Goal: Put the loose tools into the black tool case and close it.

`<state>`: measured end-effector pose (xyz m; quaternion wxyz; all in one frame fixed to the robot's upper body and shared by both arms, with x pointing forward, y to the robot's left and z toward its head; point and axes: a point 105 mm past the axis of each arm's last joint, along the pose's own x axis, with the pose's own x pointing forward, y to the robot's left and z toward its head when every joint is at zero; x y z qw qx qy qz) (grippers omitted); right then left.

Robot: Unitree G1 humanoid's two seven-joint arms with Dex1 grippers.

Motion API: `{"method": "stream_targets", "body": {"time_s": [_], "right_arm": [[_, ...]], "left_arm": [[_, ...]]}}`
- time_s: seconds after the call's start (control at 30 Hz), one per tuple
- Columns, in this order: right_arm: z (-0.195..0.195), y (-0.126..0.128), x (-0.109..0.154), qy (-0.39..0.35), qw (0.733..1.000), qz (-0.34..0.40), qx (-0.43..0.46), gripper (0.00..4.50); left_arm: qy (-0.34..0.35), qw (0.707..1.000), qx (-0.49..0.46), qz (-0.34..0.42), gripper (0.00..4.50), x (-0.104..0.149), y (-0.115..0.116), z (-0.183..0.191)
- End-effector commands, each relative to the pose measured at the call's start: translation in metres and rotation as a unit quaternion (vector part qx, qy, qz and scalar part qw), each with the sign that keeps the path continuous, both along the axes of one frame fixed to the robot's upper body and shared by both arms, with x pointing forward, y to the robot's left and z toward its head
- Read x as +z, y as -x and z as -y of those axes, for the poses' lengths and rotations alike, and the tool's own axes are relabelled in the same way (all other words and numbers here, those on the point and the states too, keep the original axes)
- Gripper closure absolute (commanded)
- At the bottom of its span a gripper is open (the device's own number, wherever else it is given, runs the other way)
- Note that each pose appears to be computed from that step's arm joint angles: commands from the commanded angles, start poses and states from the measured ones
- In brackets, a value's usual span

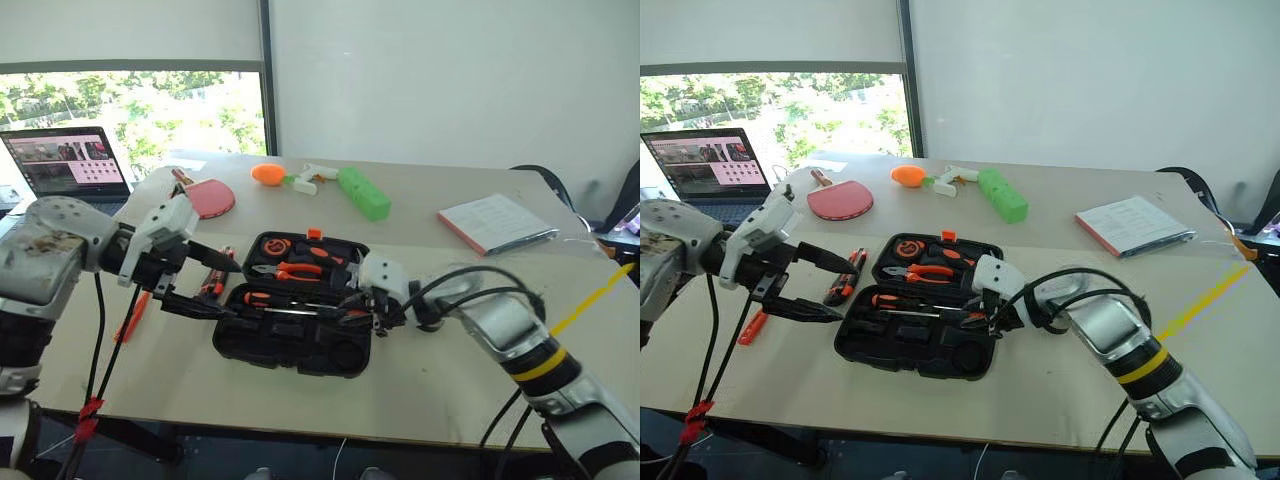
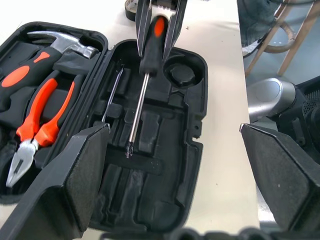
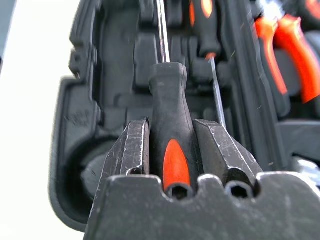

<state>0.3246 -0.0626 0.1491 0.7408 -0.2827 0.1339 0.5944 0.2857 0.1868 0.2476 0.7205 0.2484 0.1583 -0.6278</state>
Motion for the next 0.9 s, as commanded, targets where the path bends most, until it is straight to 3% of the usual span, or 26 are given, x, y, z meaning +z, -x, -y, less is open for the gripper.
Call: {"method": "stream_targets", "body": {"time_s": [0.03, 0.5, 0.53, 0.6, 0.73, 0.9], "right_arm": [[-0.003, -0.013, 0.009, -0.006, 1.000, 0.027, -0.012, 3.46], [-0.013, -0.019, -0.007, -0.024, 0.999, -0.006, -0.044, 3.46], [-0.014, -0.018, -0.007, -0.025, 0.999, -0.006, -0.045, 2.46], [-0.014, -0.017, -0.004, -0.029, 0.999, -0.006, -0.044, 2.07], [-0.012, -0.015, 0.012, -0.045, 0.998, 0.003, -0.047, 0.70], [-0.013, -0.017, 0.024, -0.064, 0.996, 0.008, -0.058, 0.70]], "left_arm": [[0.015, 0.999, 0.013, 0.033, 0.00, 0.017, 0.001, 0.000], [0.026, 0.999, 0.007, 0.038, 0.00, 0.017, -0.006, 0.011], [0.026, 0.999, 0.006, 0.039, 0.00, 0.017, -0.006, 0.012], [0.027, 0.999, 0.005, 0.039, 0.00, 0.016, -0.007, 0.013], [0.028, 0.999, 0.005, 0.040, 0.00, 0.016, -0.010, 0.012], [0.030, 0.999, 0.002, 0.043, 0.00, 0.016, -0.012, 0.013]]}}
